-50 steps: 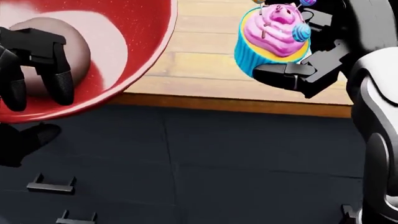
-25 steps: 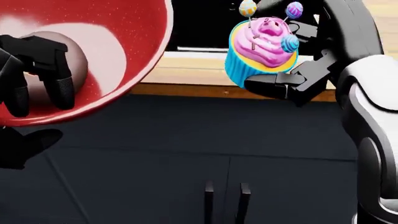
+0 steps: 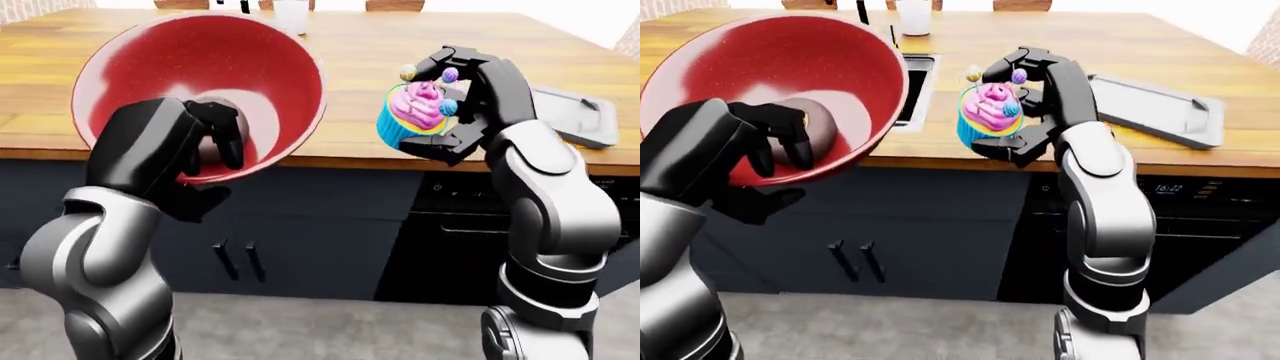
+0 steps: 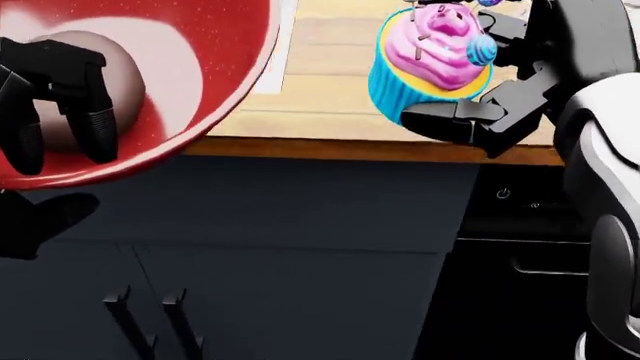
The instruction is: Pick up the bowl with donut and place it on the tray. Pick up the cupcake and place it on the tray.
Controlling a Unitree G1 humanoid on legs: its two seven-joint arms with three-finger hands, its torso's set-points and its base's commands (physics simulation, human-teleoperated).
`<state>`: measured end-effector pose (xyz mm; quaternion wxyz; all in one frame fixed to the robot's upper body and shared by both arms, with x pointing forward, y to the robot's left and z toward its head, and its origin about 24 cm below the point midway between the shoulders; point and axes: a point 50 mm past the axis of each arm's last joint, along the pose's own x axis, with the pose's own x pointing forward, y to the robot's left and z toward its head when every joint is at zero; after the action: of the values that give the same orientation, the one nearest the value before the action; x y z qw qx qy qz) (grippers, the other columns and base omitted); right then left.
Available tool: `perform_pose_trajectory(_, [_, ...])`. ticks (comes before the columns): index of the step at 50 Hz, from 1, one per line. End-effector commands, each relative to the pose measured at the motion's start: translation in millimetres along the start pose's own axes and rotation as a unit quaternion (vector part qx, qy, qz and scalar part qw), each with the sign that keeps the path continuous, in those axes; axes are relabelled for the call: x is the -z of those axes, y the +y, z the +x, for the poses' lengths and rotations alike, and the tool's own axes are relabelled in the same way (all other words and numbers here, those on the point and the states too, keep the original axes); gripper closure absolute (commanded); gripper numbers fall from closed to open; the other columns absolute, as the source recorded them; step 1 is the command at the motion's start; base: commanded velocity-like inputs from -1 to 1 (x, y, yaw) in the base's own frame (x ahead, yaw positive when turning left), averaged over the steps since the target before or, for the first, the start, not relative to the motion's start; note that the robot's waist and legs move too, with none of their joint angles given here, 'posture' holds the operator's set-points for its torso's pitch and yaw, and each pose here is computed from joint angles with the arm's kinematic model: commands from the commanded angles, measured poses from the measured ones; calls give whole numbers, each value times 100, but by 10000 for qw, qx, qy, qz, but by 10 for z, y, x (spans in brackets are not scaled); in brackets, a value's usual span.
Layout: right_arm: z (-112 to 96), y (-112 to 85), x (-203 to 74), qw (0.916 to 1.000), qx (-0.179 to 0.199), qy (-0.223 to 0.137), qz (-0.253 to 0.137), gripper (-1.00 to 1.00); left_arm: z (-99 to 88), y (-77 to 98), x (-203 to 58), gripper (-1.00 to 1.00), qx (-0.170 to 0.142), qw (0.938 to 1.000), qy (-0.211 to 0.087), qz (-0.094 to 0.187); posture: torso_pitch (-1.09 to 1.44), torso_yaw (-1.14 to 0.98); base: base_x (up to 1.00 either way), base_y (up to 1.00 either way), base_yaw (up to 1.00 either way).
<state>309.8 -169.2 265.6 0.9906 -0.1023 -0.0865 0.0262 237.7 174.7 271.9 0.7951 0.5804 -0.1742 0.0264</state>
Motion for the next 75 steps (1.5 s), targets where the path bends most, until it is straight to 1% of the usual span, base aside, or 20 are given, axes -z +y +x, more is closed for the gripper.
perform_pose_trajectory(1, [-42, -88, -205, 9982, 265, -532, -68, 100, -26, 94, -86, 100, -322, 9992, -229, 98, 0, 0, 0, -100, 0])
perform_pose_trajectory(11, [-48, -97, -280, 9977, 269, -623, -69, 100, -9, 146, -111, 100, -370, 9989, -259, 116, 0, 0, 0, -99, 0])
perform_pose_trajectory(14, [-40, -95, -265, 9976, 262, -630, -70, 100, 3, 136, -108, 100, -363, 9989, -272, 146, 0, 0, 0, -80, 0])
perform_pose_trajectory(28, [-52, -78, -327, 9971, 232, -718, -37, 100, 7, 124, -84, 100, -389, 9989, -256, 108, 0, 0, 0, -63, 0])
perform_pose_trajectory(32, [-62, -56, -366, 9968, 187, -770, -110, 100, 24, 157, -81, 100, -419, 9987, -257, 101, 0, 0, 0, 0, 0])
perform_pose_trajectory(40, [-48, -53, -400, 9965, 166, -803, -128, 100, 122, 172, -32, 100, -445, 9987, -225, 85, 0, 0, 0, 0, 0])
perform_pose_trajectory(49, [-53, -76, -447, 9959, 200, -868, -164, 100, 142, 224, -43, 100, -481, 9985, -239, 99, 0, 0, 0, 0, 0])
perform_pose_trajectory(54, [-60, -87, -474, 9956, 207, -892, -175, 100, 166, 223, -29, 100, -477, 9986, -215, 87, 0, 0, 0, 0, 0])
perform_pose_trajectory(57, [-58, -72, -481, 9958, 168, -879, -186, 100, 205, 229, -22, 100, -477, 9986, -231, 49, 0, 0, 0, 0, 0])
perform_pose_trajectory(61, [-52, -70, -482, 9958, 165, -876, -205, 100, 214, 267, -21, 100, -500, 9985, -226, 37, 0, 0, 0, 0, 0])
perform_pose_trajectory(75, [-53, -46, -495, 9955, 132, -906, -239, 100, 201, 311, 14, 100, -574, 9982, -189, 24, 0, 0, 10, 3, 0])
